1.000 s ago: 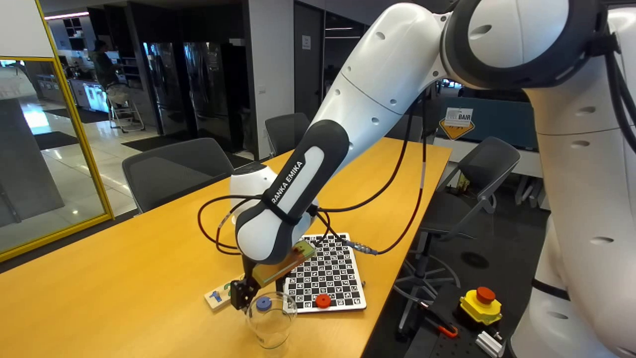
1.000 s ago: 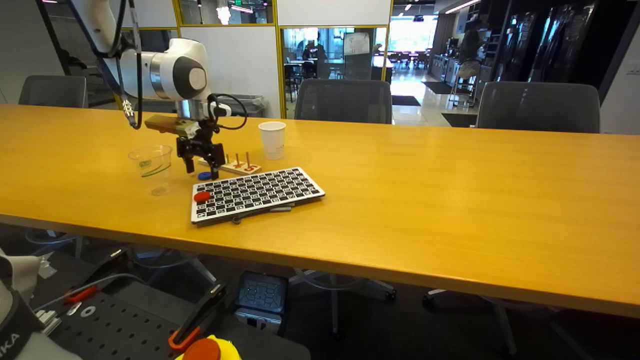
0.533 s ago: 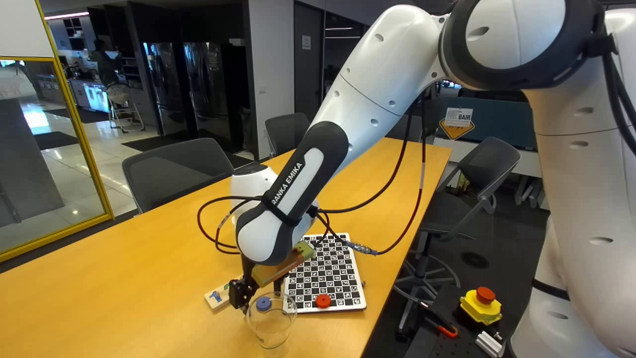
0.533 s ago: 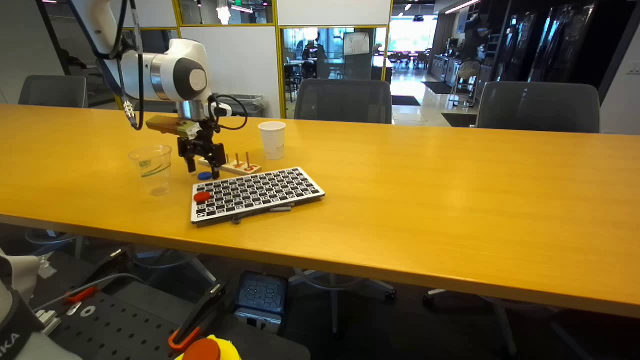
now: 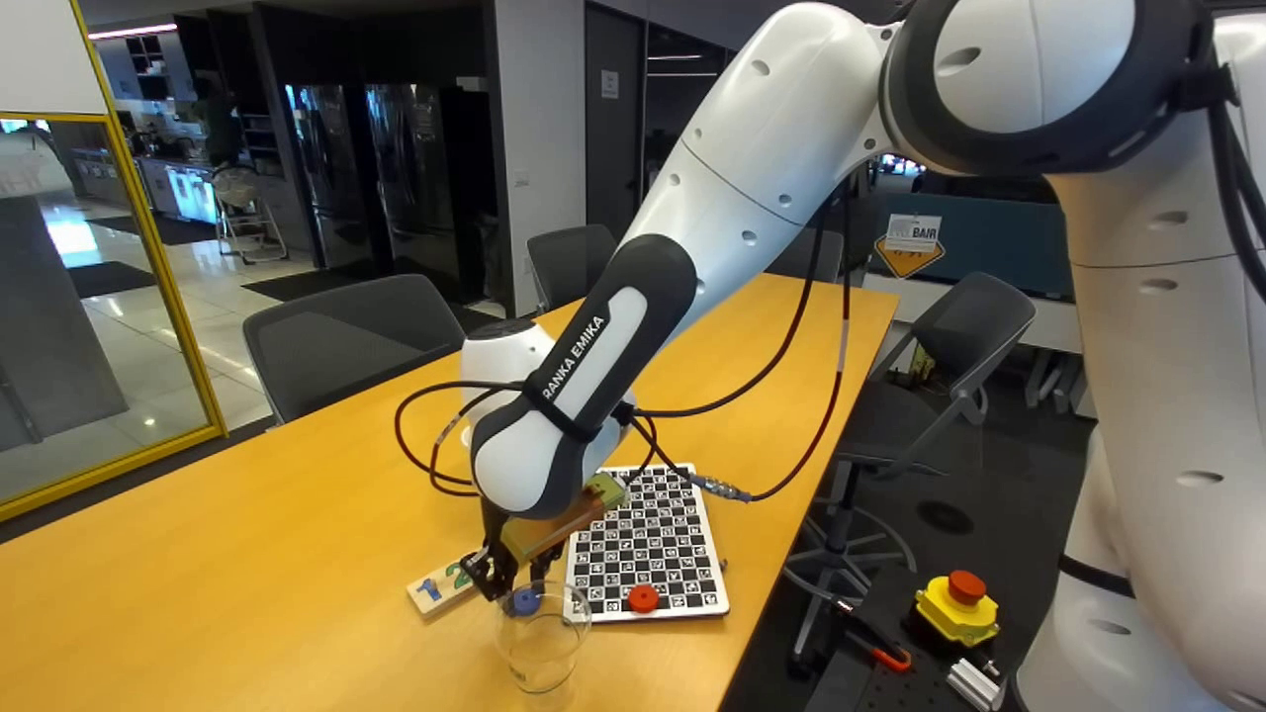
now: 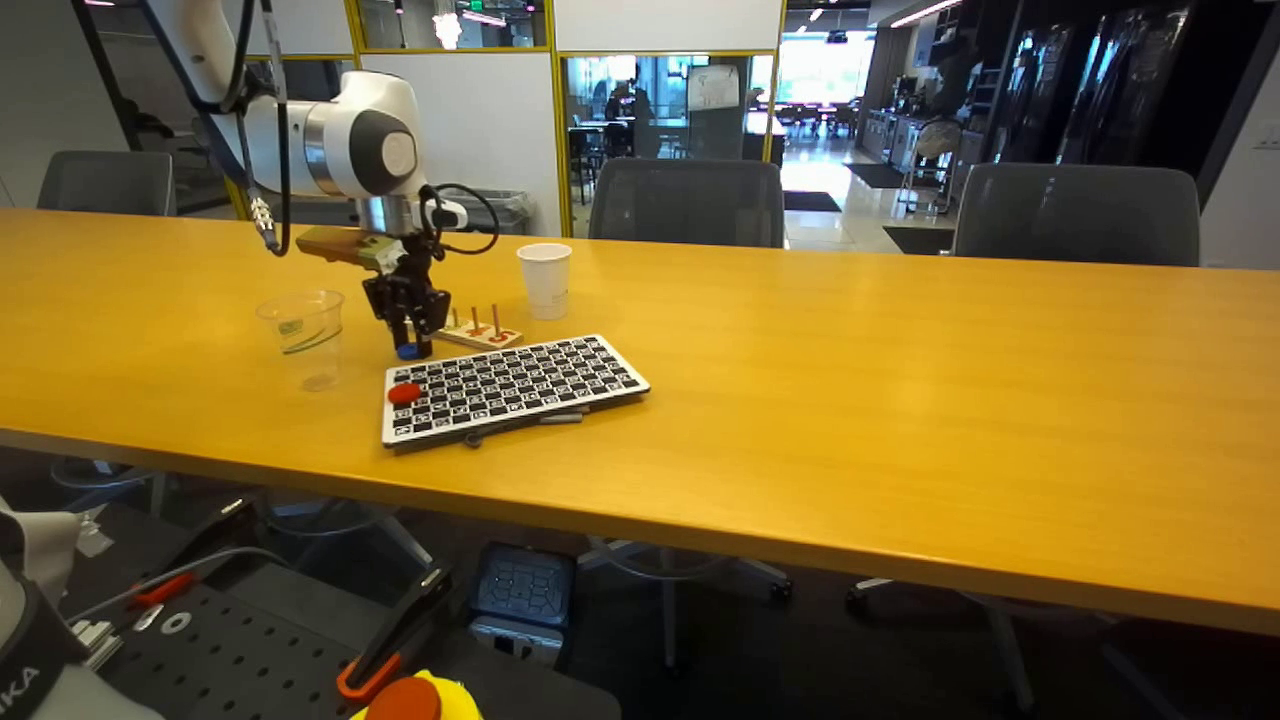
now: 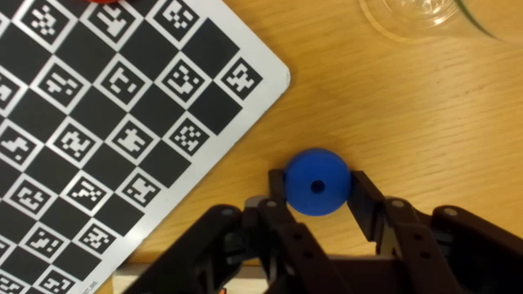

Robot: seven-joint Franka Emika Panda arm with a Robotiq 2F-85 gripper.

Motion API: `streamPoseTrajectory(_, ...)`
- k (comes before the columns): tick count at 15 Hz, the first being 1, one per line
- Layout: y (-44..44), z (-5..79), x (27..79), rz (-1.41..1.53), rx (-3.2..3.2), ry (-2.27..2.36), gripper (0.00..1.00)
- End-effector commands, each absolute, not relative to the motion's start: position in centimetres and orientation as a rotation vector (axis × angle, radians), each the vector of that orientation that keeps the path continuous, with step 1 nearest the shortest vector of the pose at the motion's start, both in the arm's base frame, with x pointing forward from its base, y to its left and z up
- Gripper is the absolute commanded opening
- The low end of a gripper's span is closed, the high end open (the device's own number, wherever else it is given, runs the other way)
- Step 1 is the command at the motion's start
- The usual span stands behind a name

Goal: Place the orange rings inside the white cup then put the blue ring in the clear cup

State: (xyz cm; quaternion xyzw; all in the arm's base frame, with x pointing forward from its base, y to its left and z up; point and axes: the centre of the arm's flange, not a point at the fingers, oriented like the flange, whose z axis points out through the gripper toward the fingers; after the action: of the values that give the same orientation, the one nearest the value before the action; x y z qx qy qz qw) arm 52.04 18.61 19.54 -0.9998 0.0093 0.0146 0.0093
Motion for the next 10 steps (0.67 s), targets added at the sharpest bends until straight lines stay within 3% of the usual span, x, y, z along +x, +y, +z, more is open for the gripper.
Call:
streamPoseTrajectory(1,19.2,20.0,52.0,0.009,-3.132,0.03,0.24)
streamPoseTrajectory(10,20.2,28.1,50.5,-0.176,-3.161,0.268,0.24)
